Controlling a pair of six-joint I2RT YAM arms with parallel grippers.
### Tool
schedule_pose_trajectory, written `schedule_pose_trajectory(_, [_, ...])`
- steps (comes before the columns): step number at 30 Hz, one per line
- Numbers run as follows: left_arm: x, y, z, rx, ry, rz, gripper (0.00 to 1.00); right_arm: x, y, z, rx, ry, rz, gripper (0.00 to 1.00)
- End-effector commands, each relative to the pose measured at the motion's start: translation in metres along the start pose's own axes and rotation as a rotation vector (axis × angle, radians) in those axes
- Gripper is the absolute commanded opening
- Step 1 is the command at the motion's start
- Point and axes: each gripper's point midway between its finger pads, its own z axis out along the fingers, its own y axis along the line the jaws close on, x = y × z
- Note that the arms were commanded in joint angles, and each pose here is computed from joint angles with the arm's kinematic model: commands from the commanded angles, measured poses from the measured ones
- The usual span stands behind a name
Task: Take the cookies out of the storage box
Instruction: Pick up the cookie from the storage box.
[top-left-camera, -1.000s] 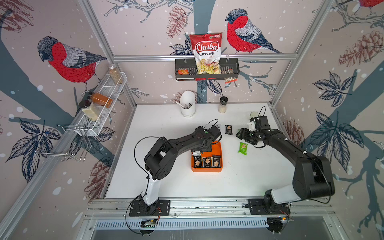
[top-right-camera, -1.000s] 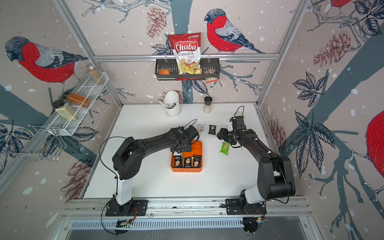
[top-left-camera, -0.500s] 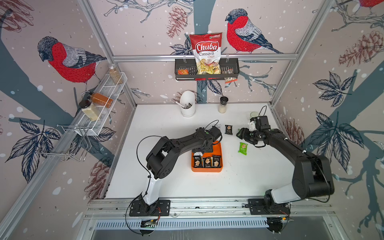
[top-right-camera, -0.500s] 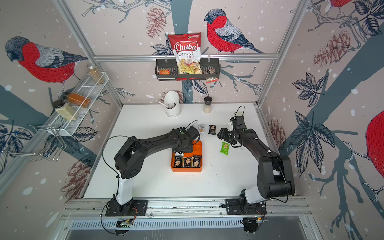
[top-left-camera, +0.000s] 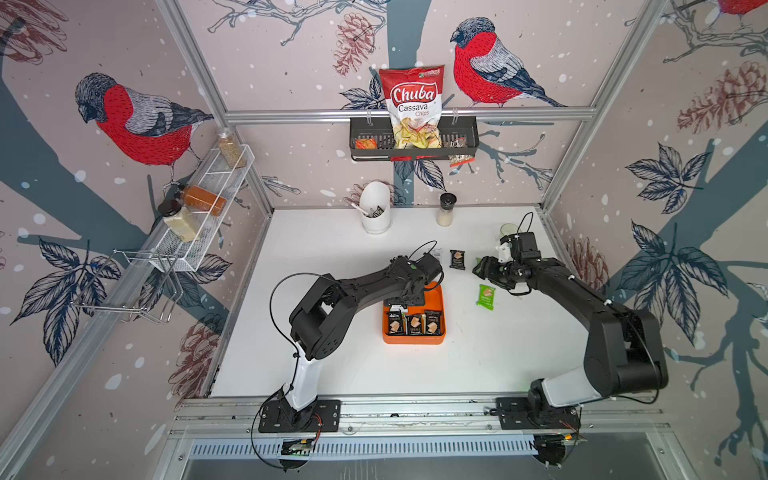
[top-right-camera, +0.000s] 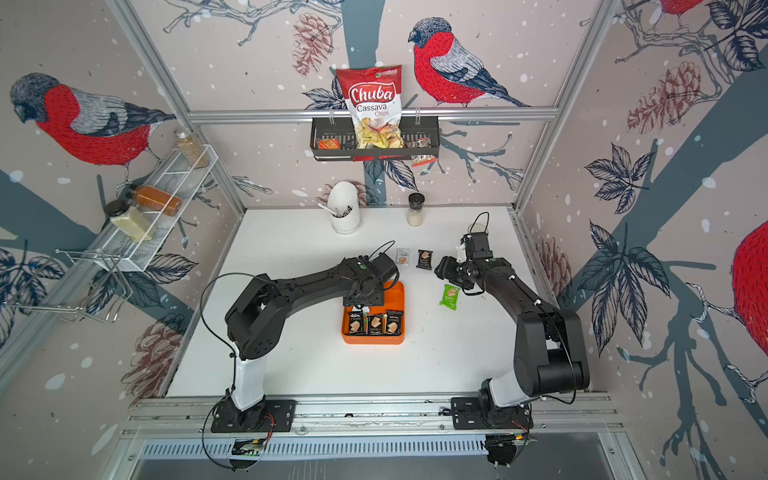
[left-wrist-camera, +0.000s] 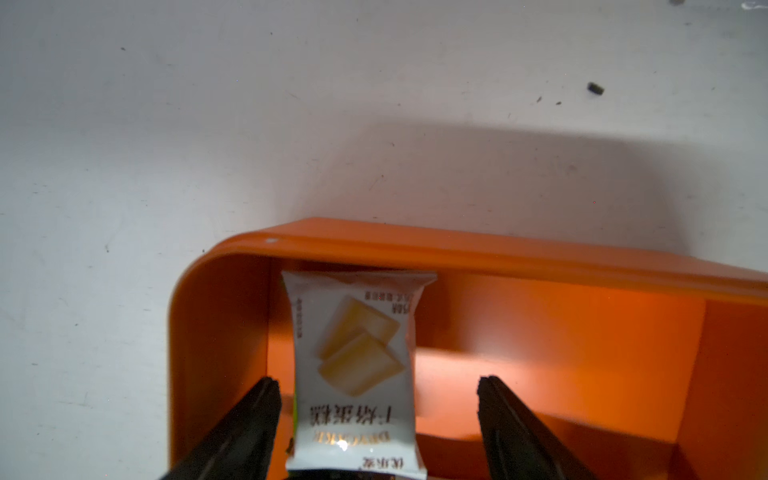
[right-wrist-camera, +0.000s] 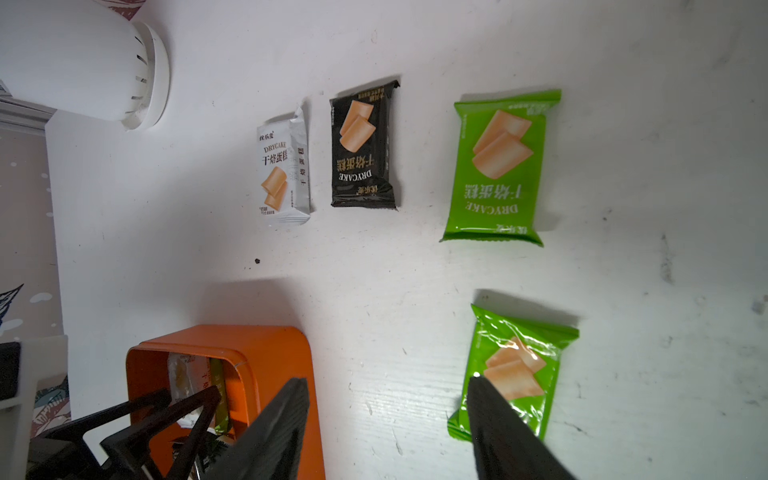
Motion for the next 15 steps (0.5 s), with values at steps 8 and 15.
schedule_pose_trajectory(8, [-0.0004,0.0069,0.0065,0.026,-0.006,-0.010,0.62,-0.0028,-0.0016,-0.0066,0.005,-0.022,-0.019,0.66])
schedule_pose_trajectory(15, [-0.0004,-0.0003,0.0102,0.061,-0.009,-0.014,0.58,-0.0037,-0.0030,-0.0108,0.012,-0.032,-0.020,0.66])
